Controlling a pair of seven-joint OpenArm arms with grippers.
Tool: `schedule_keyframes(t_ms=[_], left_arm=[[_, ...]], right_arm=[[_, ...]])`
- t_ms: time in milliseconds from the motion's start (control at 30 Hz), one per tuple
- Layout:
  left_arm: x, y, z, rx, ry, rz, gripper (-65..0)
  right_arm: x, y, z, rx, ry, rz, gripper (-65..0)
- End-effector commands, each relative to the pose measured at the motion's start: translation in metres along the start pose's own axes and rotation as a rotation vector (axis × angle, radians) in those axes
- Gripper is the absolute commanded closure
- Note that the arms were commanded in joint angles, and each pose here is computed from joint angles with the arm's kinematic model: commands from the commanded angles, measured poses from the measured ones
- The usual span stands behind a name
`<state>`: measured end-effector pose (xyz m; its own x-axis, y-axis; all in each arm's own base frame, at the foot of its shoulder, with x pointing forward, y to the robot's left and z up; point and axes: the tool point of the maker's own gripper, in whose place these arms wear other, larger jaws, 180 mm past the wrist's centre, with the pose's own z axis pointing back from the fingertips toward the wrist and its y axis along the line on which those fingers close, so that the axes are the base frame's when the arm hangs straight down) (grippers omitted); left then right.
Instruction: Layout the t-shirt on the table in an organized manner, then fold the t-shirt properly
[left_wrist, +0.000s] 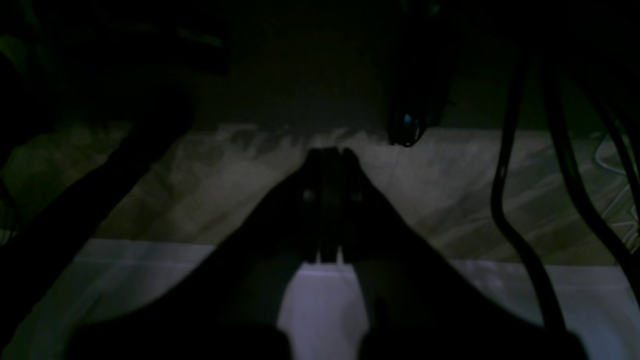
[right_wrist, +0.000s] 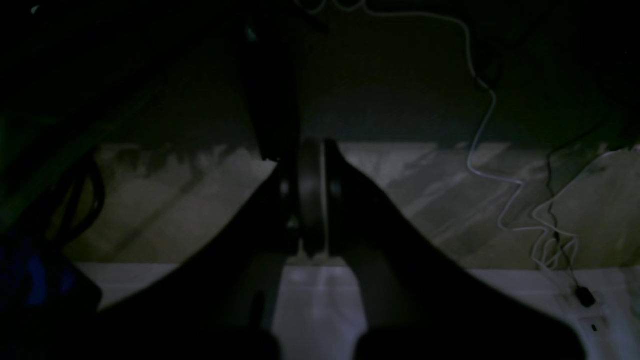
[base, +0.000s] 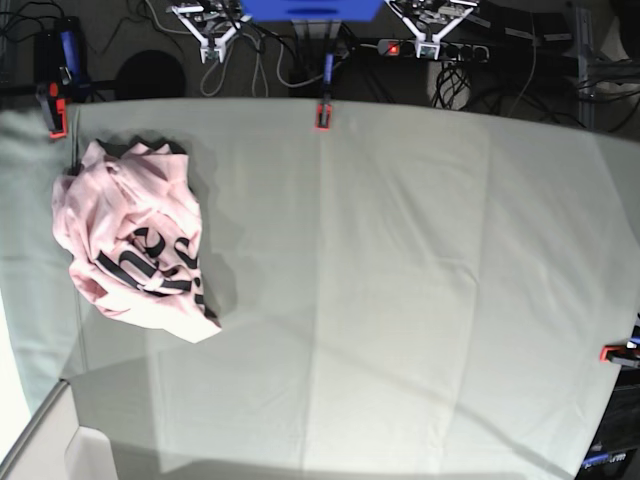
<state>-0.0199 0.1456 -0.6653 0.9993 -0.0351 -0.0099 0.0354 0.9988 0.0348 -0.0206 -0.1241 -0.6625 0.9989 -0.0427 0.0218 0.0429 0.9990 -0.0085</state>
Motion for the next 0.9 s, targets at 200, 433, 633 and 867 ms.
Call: schedule_keyframes(t_ms=[200, 433, 633, 867], left_arm=[[0.011, 0.002, 0.000, 0.003, -0.032, -0.009, 0.0], [0.011, 0.002, 0.000, 0.003, -0.030, -0.011, 0.0], [0.011, 0.003, 0.000, 0.005, -0.030, -0.011, 0.0], [0.011, 0.012, 0.000, 0.017, -0.030, -0.013, 0.0]], right_arm=[[-0.013, -0.009, 0.001, -0.007, 0.077, 0.004, -0.1], [-0.006, -0.009, 0.000, -0.008, 0.094, 0.005, -0.1], [-0.006, -0.009, 0.000, -0.008, 0.095, 0.005, 0.0], [-0.005, -0.009, 0.000, -0.009, 0.088, 0.005, 0.0]])
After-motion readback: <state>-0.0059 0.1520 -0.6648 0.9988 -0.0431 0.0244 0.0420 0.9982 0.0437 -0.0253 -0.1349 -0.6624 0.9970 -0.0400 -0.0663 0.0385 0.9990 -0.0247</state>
